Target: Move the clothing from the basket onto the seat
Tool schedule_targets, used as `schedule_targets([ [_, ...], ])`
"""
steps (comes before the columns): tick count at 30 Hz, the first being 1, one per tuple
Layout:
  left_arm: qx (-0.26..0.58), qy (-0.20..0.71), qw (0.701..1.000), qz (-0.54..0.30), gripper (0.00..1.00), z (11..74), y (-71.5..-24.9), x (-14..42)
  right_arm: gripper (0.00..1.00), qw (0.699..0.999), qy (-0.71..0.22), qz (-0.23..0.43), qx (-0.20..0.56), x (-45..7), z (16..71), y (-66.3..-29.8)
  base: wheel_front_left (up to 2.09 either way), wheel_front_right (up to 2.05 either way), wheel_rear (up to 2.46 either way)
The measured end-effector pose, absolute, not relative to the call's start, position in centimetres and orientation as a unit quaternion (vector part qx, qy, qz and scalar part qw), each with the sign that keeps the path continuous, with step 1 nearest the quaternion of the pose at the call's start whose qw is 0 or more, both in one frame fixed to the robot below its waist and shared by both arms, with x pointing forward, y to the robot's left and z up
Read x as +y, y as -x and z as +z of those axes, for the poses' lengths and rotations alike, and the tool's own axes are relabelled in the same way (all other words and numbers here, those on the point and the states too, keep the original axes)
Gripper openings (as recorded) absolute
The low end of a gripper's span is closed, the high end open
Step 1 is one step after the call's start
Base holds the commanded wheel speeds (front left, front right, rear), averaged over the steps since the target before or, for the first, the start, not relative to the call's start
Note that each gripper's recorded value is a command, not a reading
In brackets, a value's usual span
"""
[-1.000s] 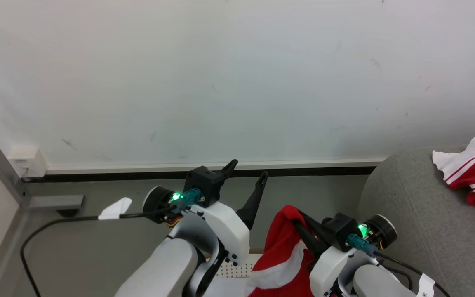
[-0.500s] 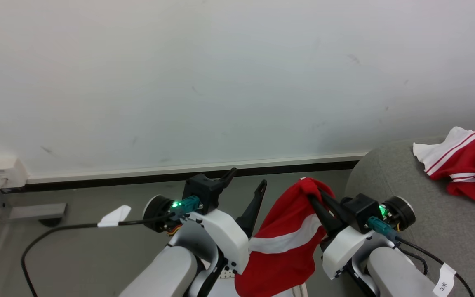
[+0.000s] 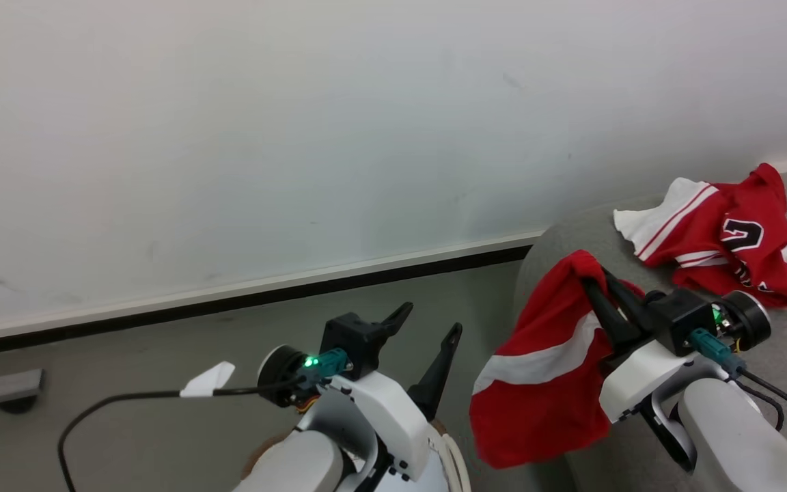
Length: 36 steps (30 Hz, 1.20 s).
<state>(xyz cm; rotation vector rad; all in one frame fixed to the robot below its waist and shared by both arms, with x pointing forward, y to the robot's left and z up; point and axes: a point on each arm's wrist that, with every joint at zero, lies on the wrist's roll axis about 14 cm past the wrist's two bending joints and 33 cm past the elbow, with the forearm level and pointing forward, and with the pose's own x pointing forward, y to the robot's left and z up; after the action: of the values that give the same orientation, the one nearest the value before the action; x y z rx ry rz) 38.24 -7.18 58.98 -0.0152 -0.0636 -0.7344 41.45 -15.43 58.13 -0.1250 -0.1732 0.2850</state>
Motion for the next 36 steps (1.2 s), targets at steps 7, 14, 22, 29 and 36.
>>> schedule_targets([
  [7, -0.024, 0.014, 0.917, -0.398, 1.0, 58.3, -37.3, -10.1, 0.0, 0.988, 0.076, 0.092, -0.096, -20.0, 59.1, -40.4, 0.0, 0.0, 0.0],
  [14, -0.018, 0.018, 0.899, -0.438, 1.0, 57.7, -36.3, -12.8, 0.0, 0.99, 0.083, 0.047, -0.105, -23.5, 60.2, -39.1, 0.0, 0.0, 0.0],
  [22, -0.003, 0.027, 0.887, -0.462, 1.0, 56.7, -36.2, -14.4, 0.0, 0.991, 0.086, 0.013, -0.103, -26.2, 60.7, -38.5, 0.0, 0.0, 0.0],
  [29, -0.003, 0.027, 0.876, -0.481, 1.0, 56.3, -38.0, -14.9, 0.0, 0.986, 0.103, -0.022, -0.133, -29.0, 63.7, -41.0, 0.0, 0.0, 0.0],
  [36, -0.032, 0.02, 0.872, -0.488, 1.0, 56.4, -43.6, -14.3, 0.0, 0.968, 0.144, -0.068, -0.192, -32.3, 69.7, -47.3, 0.0, 0.0, 0.0],
])
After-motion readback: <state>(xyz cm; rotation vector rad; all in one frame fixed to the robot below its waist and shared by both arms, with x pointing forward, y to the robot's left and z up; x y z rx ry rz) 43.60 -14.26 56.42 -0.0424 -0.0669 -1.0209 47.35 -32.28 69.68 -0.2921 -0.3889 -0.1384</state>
